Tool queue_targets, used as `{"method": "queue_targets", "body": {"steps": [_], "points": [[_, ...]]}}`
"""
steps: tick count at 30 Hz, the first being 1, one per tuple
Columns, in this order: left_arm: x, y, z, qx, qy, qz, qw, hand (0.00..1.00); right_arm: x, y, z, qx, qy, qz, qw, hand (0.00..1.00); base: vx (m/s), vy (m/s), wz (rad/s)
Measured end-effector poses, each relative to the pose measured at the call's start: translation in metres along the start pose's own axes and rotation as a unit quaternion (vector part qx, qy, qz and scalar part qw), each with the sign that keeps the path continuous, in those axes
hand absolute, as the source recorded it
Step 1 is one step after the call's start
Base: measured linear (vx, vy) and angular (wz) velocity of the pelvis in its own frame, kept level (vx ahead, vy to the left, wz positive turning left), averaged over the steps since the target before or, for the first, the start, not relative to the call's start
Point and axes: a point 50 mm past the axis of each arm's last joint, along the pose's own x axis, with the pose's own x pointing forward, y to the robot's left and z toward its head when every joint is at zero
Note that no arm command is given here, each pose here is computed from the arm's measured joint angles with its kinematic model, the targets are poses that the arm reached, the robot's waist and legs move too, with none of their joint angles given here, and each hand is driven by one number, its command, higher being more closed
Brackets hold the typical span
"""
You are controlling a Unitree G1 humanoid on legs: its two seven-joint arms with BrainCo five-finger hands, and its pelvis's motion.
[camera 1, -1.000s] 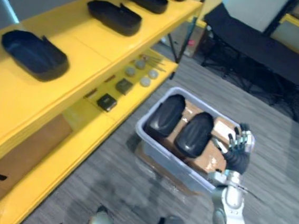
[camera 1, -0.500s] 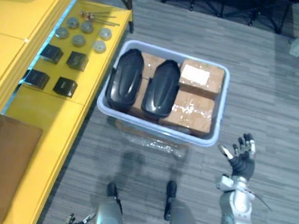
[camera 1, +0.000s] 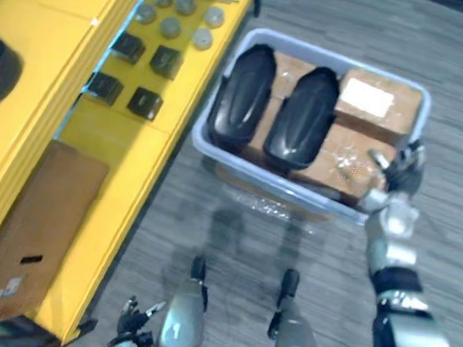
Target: Walk over and take plastic housings, then place them on the shelf
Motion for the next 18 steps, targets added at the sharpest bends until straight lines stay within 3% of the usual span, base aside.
{"method": "queue_targets", "body": {"steps": [11,18], "points": [[-0.004,-0.015,-0.012,-0.004,0.023,-0.046,0.999,0.0,0.029,-0.008,0.02,-0.092,0.064,-0.068,0.991,0.0,-0.02,0.041,0.15],[-0.006,-0.017,-0.02,0.006,0.039,-0.057,0.998,0.0,0.029,-0.022,0.008,-0.153,0.135,-0.088,0.975,0.0,-0.07,0.019,0.07]]}}
